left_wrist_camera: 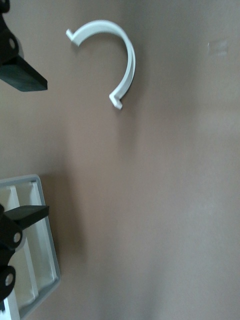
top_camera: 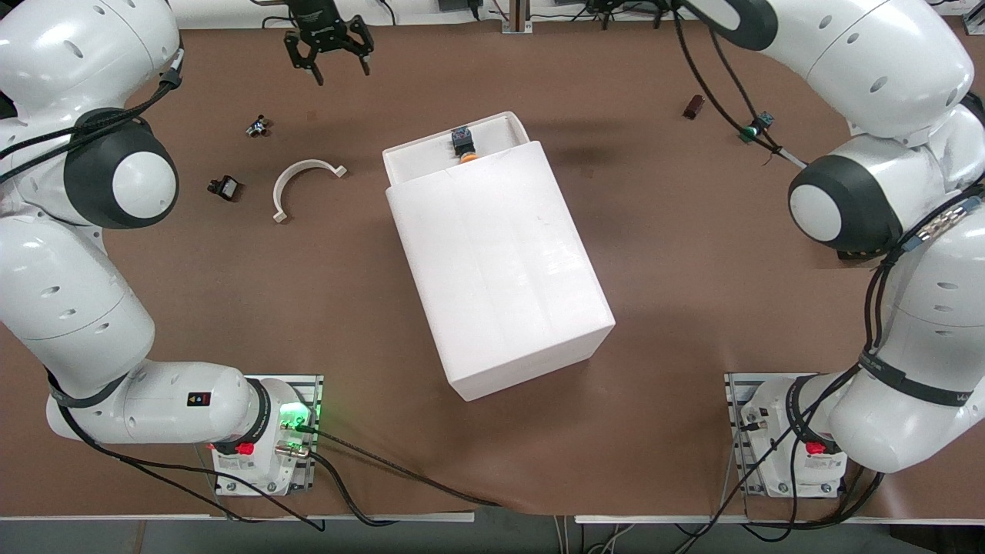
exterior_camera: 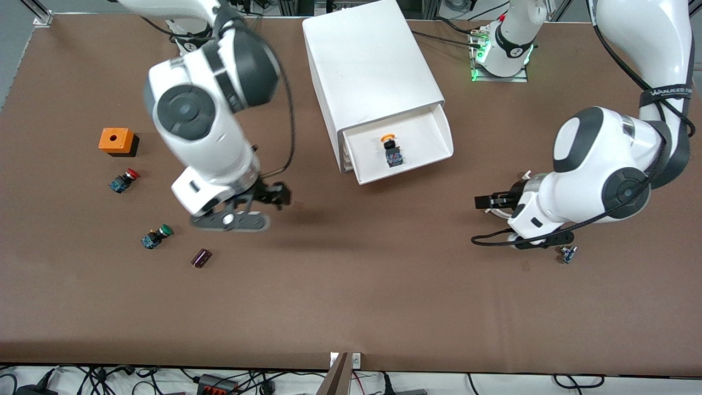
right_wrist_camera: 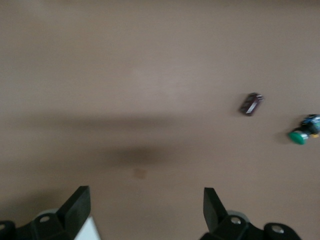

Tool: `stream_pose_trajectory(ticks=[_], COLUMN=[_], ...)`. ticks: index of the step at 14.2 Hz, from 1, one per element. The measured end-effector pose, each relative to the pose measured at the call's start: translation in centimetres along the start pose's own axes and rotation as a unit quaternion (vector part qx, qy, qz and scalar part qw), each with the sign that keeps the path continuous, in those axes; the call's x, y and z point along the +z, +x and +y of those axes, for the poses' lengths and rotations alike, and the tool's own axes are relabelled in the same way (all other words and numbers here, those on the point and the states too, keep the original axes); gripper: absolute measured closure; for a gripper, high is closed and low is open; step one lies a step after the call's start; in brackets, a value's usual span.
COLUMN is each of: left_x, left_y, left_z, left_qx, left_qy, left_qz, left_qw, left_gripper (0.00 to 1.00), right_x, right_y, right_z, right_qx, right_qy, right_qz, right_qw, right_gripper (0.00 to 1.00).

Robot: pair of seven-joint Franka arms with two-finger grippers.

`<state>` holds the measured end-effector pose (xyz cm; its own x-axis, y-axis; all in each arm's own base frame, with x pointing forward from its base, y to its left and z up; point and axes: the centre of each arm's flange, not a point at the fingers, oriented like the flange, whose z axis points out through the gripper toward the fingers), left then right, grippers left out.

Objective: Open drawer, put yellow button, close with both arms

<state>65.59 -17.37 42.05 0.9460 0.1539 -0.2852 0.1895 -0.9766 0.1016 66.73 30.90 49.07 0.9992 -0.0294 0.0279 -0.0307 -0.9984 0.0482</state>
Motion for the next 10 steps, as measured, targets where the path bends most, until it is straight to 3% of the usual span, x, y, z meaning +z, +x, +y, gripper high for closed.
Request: stream_pose_trajectory(ticks=[3,6,10], left_x=[1.4,4.5,9.0], left_y=[-1.6,-3.7,-5.8], left_z=[3.9,8.6,12.5], left_qx=[-0.049,-0.056,-0.071], left_qy=[-0.008,0.006,-0.001], left_qz=[0.004,0.023,0.046], left_qw=[0.999,0.998,0.996], left_gripper=[0.0,0.0,0.0], right_x=[0.4,0.6,1.0], right_y=[2.3,3.8,5.5], right_z=[5.1,9.2,15.1], right_qx=[0.017,0.038,0.016], right_qy=[-0.007,-0.01,-0.011], right_qz=[-0.001,-0.002,-0.008], right_qw=[1.0,0.999,1.0], right_gripper=[0.0,0.0,0.0])
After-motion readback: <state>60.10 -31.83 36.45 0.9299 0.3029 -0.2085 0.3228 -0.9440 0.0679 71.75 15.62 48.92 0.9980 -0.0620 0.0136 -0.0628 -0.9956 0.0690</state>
